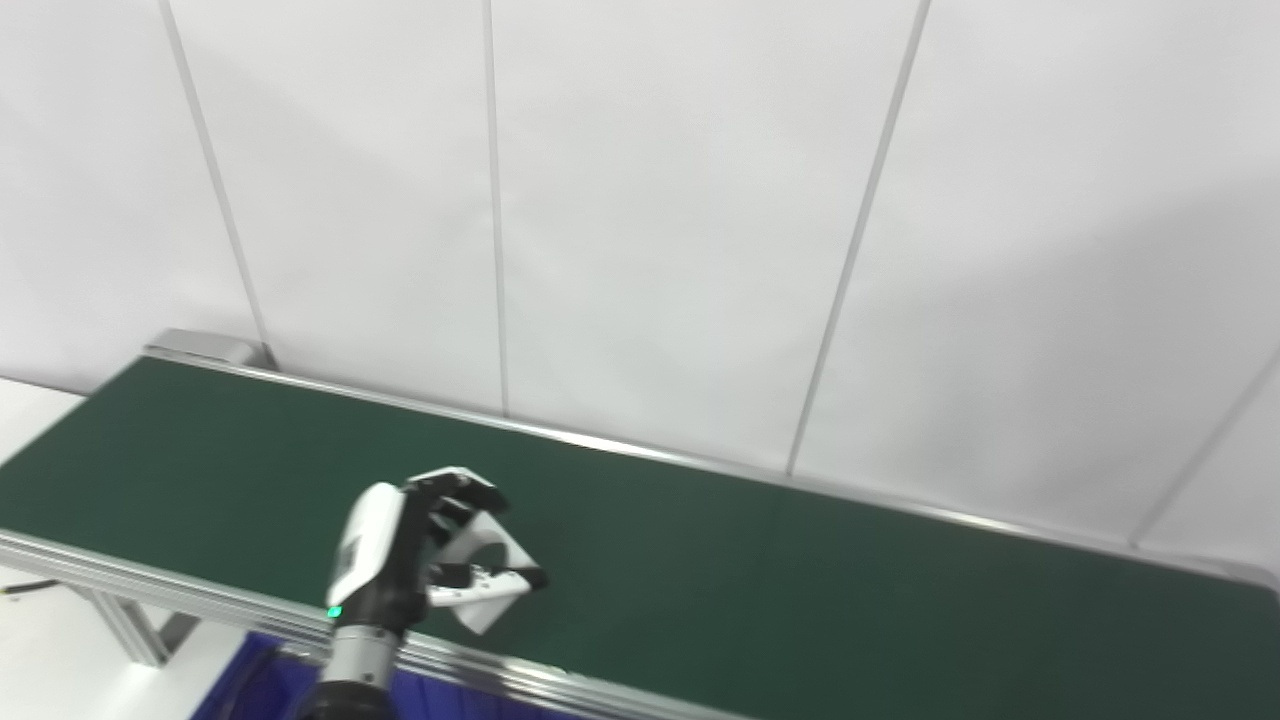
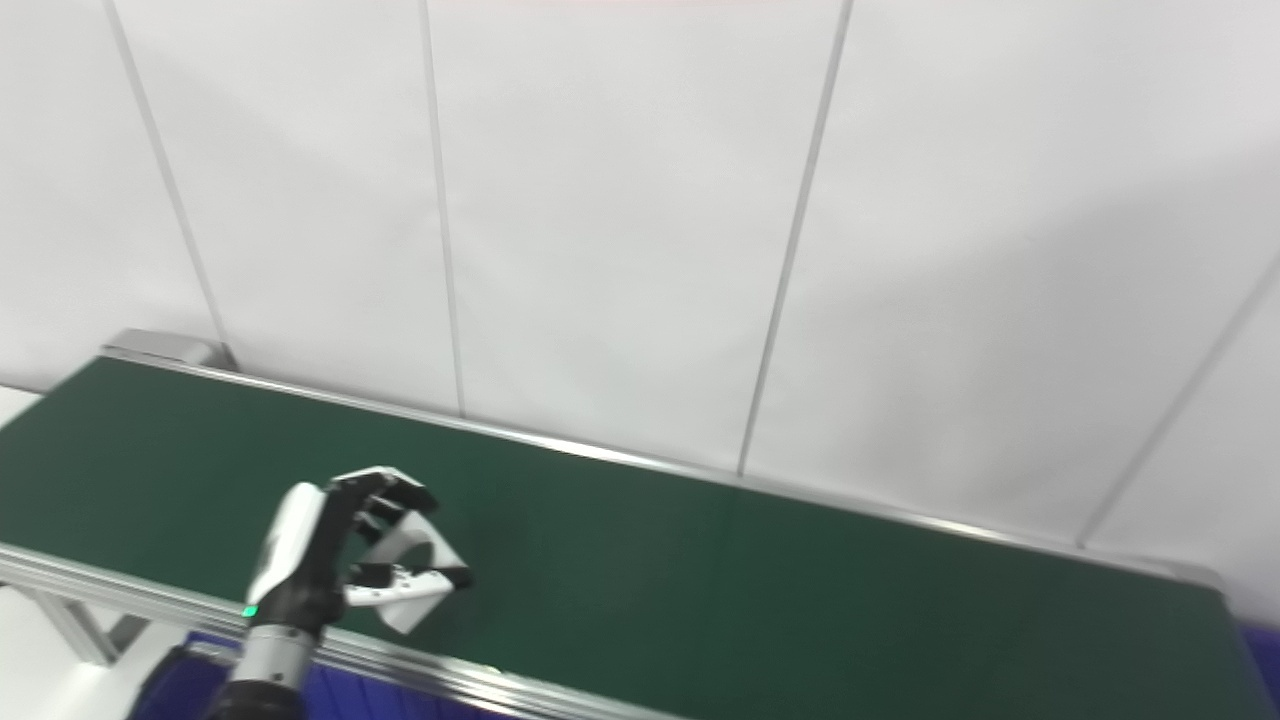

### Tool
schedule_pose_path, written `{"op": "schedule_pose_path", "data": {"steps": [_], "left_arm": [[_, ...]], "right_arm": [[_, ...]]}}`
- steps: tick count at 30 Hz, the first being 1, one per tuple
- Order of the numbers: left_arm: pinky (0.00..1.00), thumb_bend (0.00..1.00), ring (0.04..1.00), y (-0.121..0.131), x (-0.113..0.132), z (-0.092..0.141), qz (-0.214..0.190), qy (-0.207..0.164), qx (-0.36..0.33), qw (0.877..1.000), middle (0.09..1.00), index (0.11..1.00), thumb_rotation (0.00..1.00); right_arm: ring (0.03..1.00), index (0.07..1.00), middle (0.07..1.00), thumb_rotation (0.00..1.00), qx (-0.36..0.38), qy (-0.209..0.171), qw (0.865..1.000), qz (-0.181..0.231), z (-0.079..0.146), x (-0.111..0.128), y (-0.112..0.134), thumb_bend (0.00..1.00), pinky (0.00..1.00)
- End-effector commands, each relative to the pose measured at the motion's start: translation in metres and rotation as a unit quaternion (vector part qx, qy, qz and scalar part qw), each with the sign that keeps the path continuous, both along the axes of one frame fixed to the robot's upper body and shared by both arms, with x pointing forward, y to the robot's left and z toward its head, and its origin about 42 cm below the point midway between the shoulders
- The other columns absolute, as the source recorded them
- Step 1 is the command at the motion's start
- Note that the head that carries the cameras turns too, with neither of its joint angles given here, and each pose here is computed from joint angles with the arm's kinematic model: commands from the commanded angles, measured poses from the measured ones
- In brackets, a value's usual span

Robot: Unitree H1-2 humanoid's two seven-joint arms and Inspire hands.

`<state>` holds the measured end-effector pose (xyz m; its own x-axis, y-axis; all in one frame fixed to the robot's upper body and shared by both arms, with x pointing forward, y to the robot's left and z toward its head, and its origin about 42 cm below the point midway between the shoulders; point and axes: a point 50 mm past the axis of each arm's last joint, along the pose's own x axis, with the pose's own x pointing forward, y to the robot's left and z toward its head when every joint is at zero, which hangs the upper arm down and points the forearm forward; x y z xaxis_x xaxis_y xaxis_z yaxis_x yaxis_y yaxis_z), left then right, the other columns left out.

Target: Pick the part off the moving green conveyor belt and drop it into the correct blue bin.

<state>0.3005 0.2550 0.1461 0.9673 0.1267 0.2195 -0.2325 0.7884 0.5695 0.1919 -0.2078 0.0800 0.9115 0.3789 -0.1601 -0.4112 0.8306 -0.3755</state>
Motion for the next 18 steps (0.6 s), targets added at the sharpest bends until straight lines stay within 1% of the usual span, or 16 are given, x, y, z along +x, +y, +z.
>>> {"op": "schedule_pose_path", "data": {"steps": [1, 4, 8, 9, 11, 18], "left_arm": [[0.29, 0.50, 0.406, 0.001, 0.000, 0.019, -0.024, -0.051, 0.006, 0.998, 0.495, 0.505, 0.00], [0.26, 0.50, 0.395, 0.006, -0.005, 0.013, -0.038, -0.055, 0.001, 0.998, 0.484, 0.508, 0.00], [0.24, 0.50, 0.388, 0.009, -0.012, 0.005, -0.059, -0.051, -0.013, 0.997, 0.477, 0.509, 0.00], [0.24, 0.50, 0.390, 0.010, -0.013, 0.004, -0.064, -0.050, -0.017, 0.997, 0.478, 0.509, 0.00], [0.25, 0.50, 0.392, 0.011, -0.015, 0.001, -0.072, -0.049, -0.023, 0.996, 0.479, 0.508, 0.00], [0.29, 0.50, 0.402, 0.007, -0.030, -0.008, -0.127, -0.021, -0.027, 0.991, 0.490, 0.505, 0.00]], "right_arm": [[0.813, 0.951, 0.888, 0.14, 0.013, -0.042, 0.999, 0.004, 0.011, 0.001, 0.005, 0.86, 0.70], [0.827, 0.965, 0.897, 0.20, 0.009, -0.043, 0.999, -0.005, 0.010, 0.001, 0.009, 0.85, 0.73], [0.838, 0.976, 0.903, 0.25, 0.011, -0.049, 0.999, -0.014, 0.009, 0.005, 0.013, 0.85, 0.75], [0.839, 0.979, 0.902, 0.27, 0.013, -0.052, 0.998, -0.015, 0.009, 0.006, 0.014, 0.85, 0.75], [0.838, 0.982, 0.903, 0.29, 0.015, -0.056, 0.998, -0.017, 0.010, 0.008, 0.015, 0.85, 0.74], [0.836, 0.982, 0.902, 0.31, 0.024, -0.067, 0.997, -0.026, 0.017, 0.011, 0.015, 0.86, 0.73]]}}
